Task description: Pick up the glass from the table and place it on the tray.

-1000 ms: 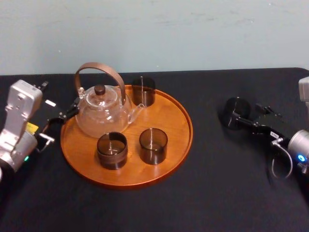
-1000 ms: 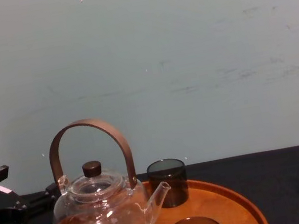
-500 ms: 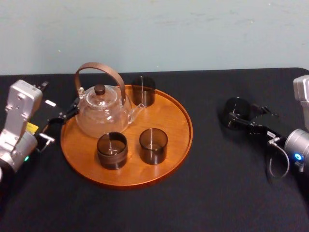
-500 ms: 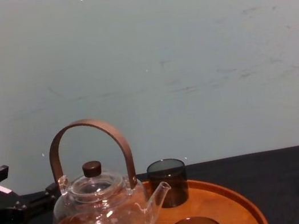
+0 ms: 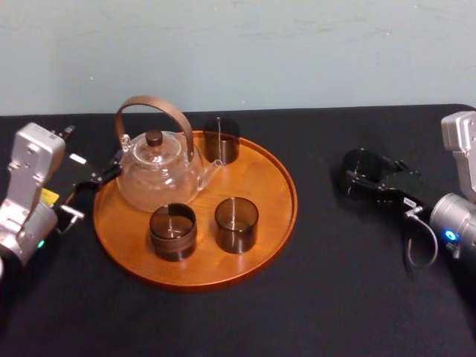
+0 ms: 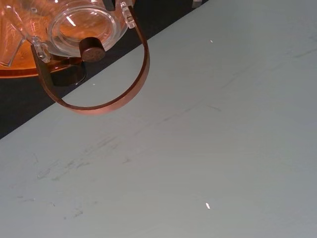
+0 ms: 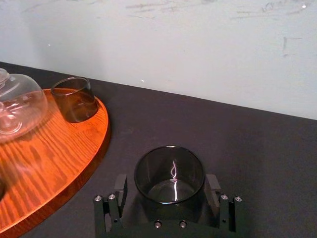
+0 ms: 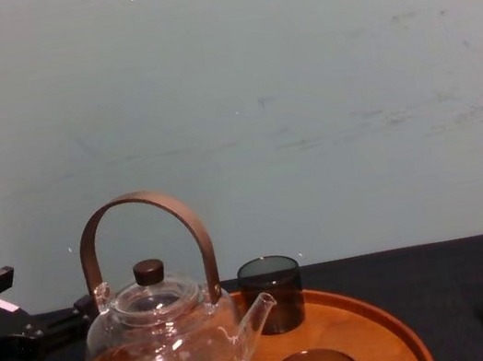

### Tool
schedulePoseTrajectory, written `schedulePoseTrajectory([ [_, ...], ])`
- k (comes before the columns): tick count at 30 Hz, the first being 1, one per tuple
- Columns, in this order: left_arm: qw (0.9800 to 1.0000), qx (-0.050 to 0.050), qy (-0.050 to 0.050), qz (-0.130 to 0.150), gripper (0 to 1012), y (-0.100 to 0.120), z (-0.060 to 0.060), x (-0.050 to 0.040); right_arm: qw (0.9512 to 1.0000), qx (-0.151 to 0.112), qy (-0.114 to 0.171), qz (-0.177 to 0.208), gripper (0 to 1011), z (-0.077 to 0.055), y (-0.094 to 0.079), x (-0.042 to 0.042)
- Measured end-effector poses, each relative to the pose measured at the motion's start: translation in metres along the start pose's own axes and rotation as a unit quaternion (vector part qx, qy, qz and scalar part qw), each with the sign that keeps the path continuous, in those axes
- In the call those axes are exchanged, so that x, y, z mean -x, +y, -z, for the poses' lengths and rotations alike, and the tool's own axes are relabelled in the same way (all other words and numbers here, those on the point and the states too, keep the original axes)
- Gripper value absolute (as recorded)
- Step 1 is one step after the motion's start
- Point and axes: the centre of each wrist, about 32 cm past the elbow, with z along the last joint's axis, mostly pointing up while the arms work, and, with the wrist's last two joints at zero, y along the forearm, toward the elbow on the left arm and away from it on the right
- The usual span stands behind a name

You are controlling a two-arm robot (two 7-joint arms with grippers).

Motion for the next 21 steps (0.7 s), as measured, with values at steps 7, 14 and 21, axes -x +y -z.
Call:
schedulePoseTrajectory([
  [7, 1.0000, 0.000, 0.000, 0.000, 1001, 0.000, 0.000, 0.0000, 1.0000, 0.003, 0.000, 0.005, 1002, 0.001, 0.005, -0.0033],
  [14, 1.0000, 0.000, 0.000, 0.000, 1001, 0.000, 0.000, 0.0000, 1.0000, 0.001, -0.001, 0.006, 1002, 0.000, 0.011, -0.0054],
  [21, 1.0000, 0.000, 0.000, 0.000, 1001, 0.000, 0.000, 0.0000, 1.0000, 0.000, -0.003, 0.003, 1002, -0.001, 0.017, -0.0056],
])
